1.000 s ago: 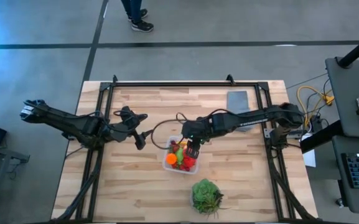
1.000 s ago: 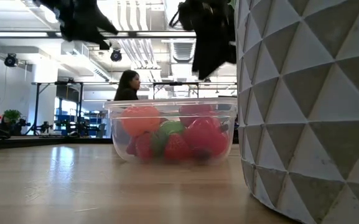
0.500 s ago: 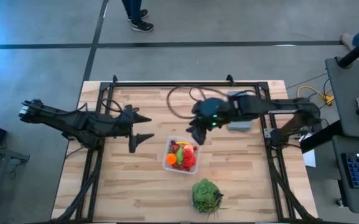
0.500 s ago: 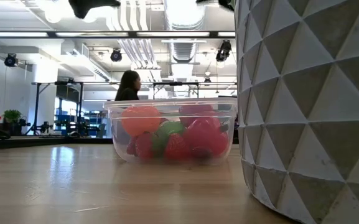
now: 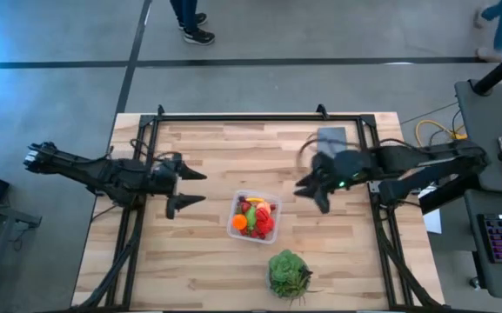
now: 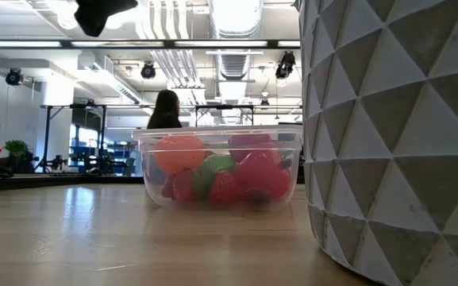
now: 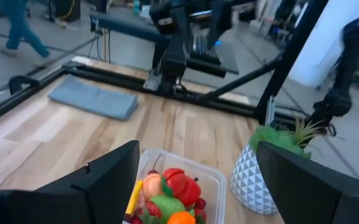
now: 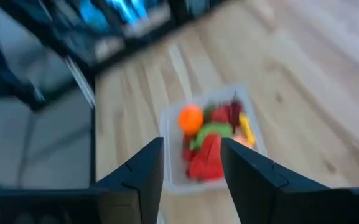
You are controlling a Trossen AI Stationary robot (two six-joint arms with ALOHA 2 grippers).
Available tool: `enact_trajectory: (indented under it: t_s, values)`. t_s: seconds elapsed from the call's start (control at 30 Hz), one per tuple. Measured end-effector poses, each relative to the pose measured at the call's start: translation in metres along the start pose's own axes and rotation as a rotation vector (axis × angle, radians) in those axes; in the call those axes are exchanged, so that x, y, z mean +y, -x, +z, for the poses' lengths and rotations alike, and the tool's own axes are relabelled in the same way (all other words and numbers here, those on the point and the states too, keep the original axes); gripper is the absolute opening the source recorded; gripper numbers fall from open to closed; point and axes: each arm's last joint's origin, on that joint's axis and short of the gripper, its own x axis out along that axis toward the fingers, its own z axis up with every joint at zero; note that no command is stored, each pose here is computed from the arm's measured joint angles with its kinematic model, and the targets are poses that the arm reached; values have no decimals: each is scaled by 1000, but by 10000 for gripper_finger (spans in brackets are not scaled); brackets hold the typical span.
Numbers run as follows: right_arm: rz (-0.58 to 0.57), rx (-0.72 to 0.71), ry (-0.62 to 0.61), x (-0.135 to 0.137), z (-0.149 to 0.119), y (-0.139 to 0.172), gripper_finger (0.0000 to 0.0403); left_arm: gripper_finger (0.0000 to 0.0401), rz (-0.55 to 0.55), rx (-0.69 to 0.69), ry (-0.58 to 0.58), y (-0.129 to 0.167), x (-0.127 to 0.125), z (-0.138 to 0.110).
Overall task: Pick and placing Produce into tupperware
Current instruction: Return to Home Position
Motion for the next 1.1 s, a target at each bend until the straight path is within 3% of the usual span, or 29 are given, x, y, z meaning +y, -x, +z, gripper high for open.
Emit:
enact_trajectory:
  t_s: [0.3,0.57,0.77,0.83,1.1]
  values:
    - [207,-340,-7,-43,-58,42,155,309,-45,-143,28,36,20,-29]
    - [250,-470,3,-72,-99,49,147,309,-114,-317,54,59,35,-59]
    - [247,-548,49,-86,-118,48,148,309,-145,-394,81,62,45,-86]
    - [274,-613,74,-89,-123,49,148,309,-132,-354,70,54,46,-98]
    - [326,-750,131,-107,-151,40,140,309,-137,-373,104,49,49,-110]
